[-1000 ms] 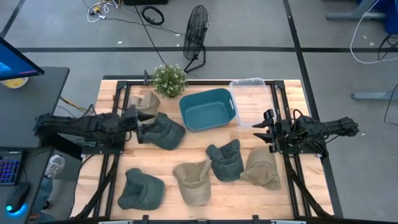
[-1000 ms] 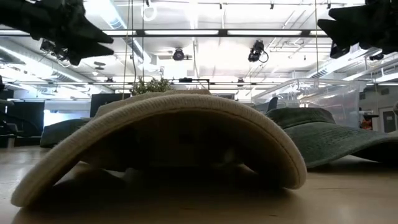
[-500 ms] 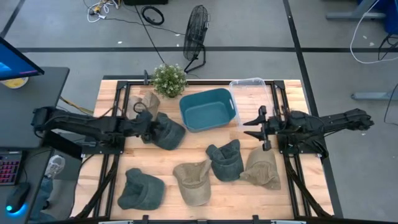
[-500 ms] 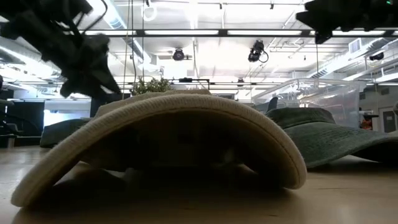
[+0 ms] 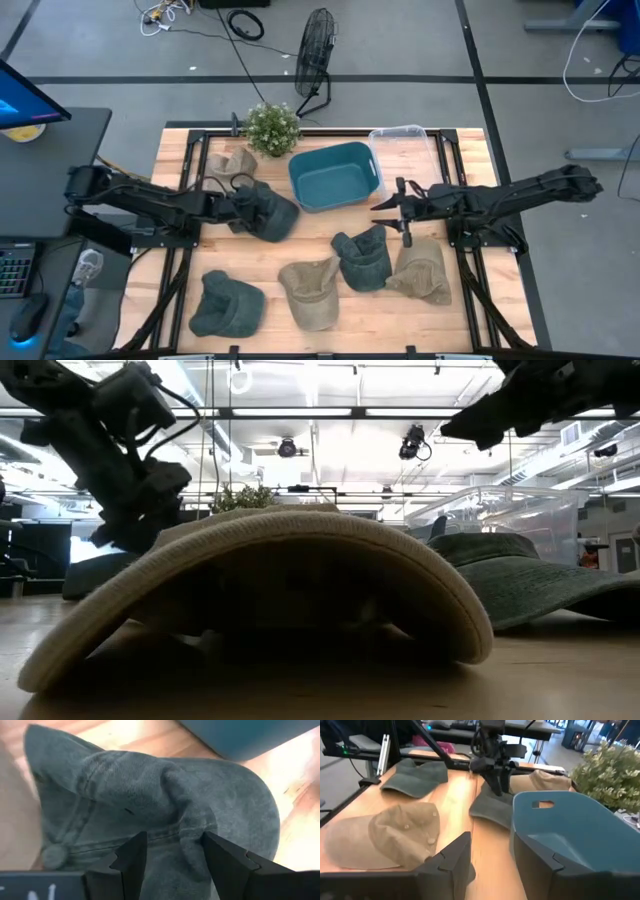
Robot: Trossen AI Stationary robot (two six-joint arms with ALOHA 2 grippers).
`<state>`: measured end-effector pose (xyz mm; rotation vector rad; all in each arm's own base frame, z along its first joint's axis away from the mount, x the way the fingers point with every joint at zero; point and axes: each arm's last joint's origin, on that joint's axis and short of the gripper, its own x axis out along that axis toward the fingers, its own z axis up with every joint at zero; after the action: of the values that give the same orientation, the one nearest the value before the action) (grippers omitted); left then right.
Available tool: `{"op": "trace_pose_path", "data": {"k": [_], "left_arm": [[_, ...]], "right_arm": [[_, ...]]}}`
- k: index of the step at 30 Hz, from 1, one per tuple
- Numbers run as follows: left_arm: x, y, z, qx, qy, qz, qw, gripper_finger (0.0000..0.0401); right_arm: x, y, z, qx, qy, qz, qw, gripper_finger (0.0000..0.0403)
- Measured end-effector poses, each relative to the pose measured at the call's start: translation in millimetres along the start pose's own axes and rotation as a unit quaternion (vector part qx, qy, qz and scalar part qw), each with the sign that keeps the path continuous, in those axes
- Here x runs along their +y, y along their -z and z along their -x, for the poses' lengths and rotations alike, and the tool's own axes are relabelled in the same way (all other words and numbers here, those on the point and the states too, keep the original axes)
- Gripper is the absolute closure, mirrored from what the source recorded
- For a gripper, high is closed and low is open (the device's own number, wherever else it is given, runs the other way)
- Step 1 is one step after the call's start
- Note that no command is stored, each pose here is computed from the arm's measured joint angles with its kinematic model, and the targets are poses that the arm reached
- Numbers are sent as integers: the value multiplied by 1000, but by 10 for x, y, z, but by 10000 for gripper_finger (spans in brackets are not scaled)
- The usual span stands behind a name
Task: Pick & Place hat
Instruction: Put the top dark blue cap into the blue bin
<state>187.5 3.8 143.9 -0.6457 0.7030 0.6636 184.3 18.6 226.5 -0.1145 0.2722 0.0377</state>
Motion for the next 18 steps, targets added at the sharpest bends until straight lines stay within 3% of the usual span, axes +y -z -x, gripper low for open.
{"op": "trace_pose_path", "data": {"k": [5,11,18], "left_arm": [[-41,18,-76,14,18,-26,999,234],[-55,21,-74,25,32,-43,998,380],[-199,-121,113,-16,90,-34,995,394]], "right_arm": [[4,16,-30,7,0,-13,1000,250],[1,-13,-30,-7,1,-14,1000,250],[1,-15,-30,-8,1,-13,1000,250]]}}
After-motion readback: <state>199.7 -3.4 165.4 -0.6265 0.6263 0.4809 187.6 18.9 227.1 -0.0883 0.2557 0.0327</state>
